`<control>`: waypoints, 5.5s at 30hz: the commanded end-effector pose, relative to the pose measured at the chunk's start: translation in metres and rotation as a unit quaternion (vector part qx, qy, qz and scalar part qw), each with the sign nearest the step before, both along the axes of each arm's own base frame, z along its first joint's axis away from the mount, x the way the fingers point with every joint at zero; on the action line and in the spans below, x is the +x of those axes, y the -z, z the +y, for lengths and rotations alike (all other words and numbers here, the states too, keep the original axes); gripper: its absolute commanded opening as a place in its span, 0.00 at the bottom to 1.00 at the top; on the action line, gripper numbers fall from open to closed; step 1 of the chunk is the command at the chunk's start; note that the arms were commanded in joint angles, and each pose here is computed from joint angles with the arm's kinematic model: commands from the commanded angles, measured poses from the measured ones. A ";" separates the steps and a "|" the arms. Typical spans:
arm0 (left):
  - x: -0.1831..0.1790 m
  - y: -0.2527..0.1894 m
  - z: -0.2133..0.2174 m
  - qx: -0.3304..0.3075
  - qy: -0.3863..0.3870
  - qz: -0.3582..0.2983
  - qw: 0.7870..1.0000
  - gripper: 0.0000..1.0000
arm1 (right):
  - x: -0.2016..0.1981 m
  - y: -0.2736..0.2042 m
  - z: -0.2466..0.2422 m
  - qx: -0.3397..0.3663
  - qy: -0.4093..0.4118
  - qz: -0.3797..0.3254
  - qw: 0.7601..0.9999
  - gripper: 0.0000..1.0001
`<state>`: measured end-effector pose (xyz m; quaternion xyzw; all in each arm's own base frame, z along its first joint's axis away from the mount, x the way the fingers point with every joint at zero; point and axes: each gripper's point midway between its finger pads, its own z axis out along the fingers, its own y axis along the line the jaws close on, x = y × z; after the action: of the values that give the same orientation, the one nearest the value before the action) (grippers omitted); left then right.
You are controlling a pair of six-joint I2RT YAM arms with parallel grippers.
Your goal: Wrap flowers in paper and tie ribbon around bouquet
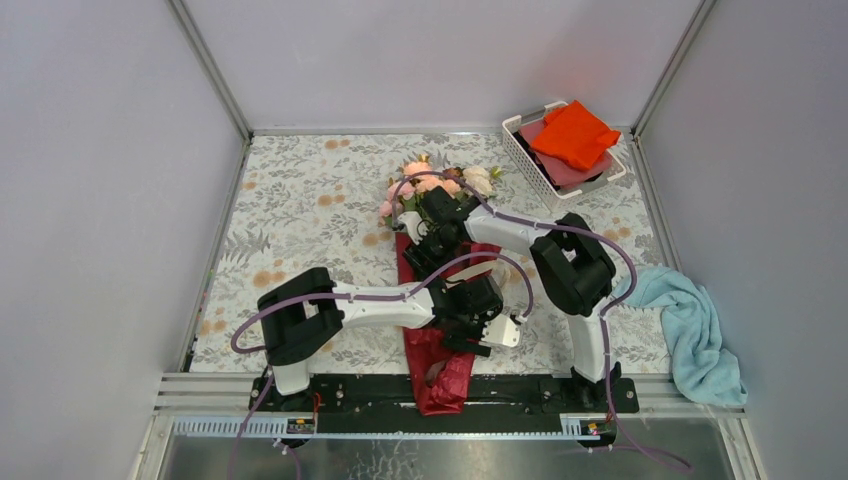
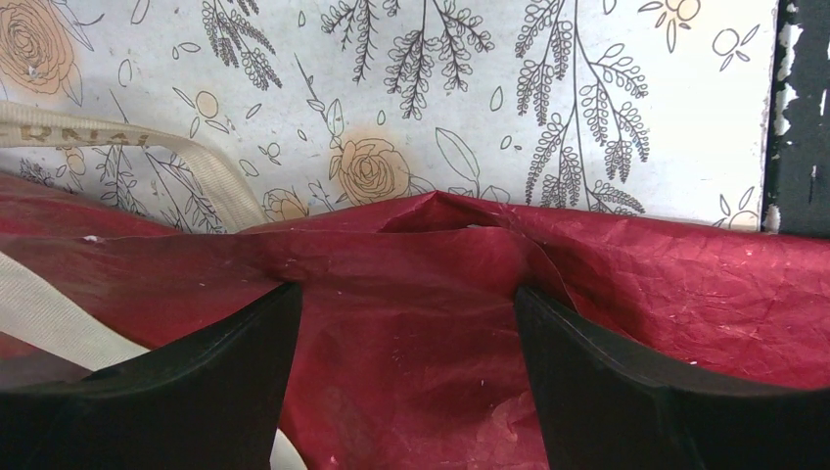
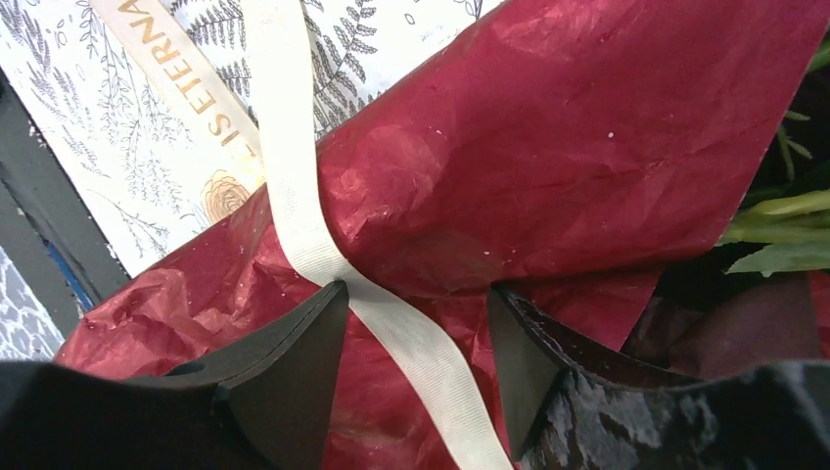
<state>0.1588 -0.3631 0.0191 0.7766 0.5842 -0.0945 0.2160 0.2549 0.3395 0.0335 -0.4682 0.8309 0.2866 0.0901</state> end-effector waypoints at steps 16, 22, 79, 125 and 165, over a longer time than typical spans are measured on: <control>-0.009 -0.015 -0.012 0.001 0.027 0.017 1.000 0.92 | 0.008 0.012 -0.008 0.018 0.025 -0.072 0.997 0.07; -0.024 -0.059 -0.019 -0.021 0.054 0.058 0.997 0.96 | 0.007 0.024 -0.014 0.024 0.047 -0.064 0.997 0.06; -0.006 -0.035 0.297 0.042 -0.362 0.257 0.895 0.00 | 0.009 0.017 -0.013 0.046 0.067 -0.053 0.995 0.13; 0.256 -0.129 0.096 -0.200 -0.378 0.013 0.904 0.87 | -0.019 -0.018 -0.032 0.209 0.201 -0.045 0.956 0.03; 0.110 -0.028 0.107 -0.119 -0.145 0.039 0.982 0.08 | -0.005 -0.032 -0.040 0.239 0.220 -0.036 0.945 0.00</control>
<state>0.2555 -0.2412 0.0238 0.6499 0.7017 -0.1609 0.2439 0.2451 0.2949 0.0441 -0.2405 0.8375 0.4134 0.2643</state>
